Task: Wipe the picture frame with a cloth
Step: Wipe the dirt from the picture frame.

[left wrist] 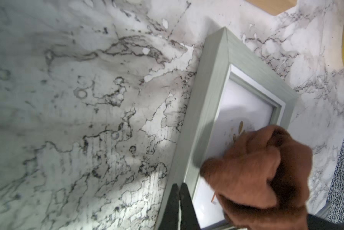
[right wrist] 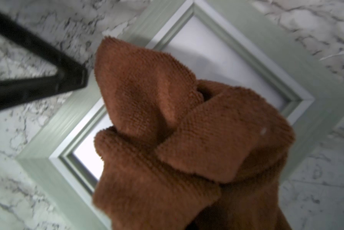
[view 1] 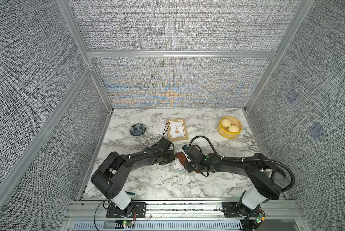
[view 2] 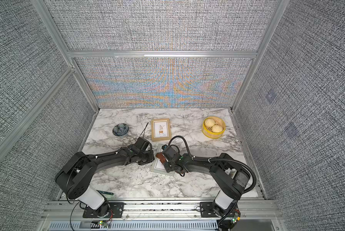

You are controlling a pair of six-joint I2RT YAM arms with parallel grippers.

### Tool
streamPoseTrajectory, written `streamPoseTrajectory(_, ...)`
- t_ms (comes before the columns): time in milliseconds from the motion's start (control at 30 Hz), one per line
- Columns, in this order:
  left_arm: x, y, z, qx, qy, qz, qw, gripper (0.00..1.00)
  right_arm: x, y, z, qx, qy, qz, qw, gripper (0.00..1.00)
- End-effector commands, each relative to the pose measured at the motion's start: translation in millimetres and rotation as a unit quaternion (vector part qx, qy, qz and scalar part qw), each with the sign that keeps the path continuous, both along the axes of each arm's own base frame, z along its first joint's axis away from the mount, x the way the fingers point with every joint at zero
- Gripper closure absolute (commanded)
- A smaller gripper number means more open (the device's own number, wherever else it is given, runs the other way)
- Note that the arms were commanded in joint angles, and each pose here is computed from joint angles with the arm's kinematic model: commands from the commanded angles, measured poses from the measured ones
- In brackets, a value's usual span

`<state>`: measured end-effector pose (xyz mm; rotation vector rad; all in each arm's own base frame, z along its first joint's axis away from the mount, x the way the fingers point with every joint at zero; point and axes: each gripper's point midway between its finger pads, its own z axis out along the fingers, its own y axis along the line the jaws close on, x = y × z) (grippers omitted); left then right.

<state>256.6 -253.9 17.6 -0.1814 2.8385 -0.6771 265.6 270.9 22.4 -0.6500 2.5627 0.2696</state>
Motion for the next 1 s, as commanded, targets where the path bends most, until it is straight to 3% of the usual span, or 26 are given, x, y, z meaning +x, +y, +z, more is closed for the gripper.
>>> streamPoseTrajectory(0, -55, 63, -43, 0.146, 0.110, -0.004, 0.983, 1.00, 22, -40, -10, -0.074, -0.004, -0.068, 0.995, 1.00)
streamPoseTrajectory(167, -56, 65, -43, 0.151, 0.109, -0.013, 0.982, 1.00, 76, -34, -1, -0.051, -0.022, -0.094, 0.994, 1.00)
streamPoseTrajectory(300, -55, 63, -42, 0.150, 0.108, -0.010, 0.983, 1.00, 86, -28, 1, -0.055, -0.017, -0.084, 0.995, 1.00)
streamPoseTrajectory(433, -54, 63, -41, 0.149, 0.107, -0.003, 0.983, 1.00, 47, -23, -1, -0.043, 0.005, -0.051, 0.998, 1.00)
streamPoseTrajectory(600, -53, 63, -40, 0.147, 0.108, 0.004, 0.983, 1.00, -30, -37, -28, -0.061, 0.070, -0.023, 0.995, 1.00)
streamPoseTrajectory(700, -52, 62, -40, 0.146, 0.108, 0.008, 0.983, 1.00, -49, -43, -29, -0.067, 0.080, -0.013, 0.994, 1.00)
streamPoseTrajectory(800, -53, 63, -41, 0.148, 0.109, 0.010, 0.983, 1.00, -35, -57, -26, -0.084, 0.058, -0.031, 0.994, 1.00)
streamPoseTrajectory(967, -54, 65, -43, 0.154, 0.111, 0.002, 0.982, 1.00, 31, -70, -18, -0.119, 0.009, -0.079, 0.990, 1.00)
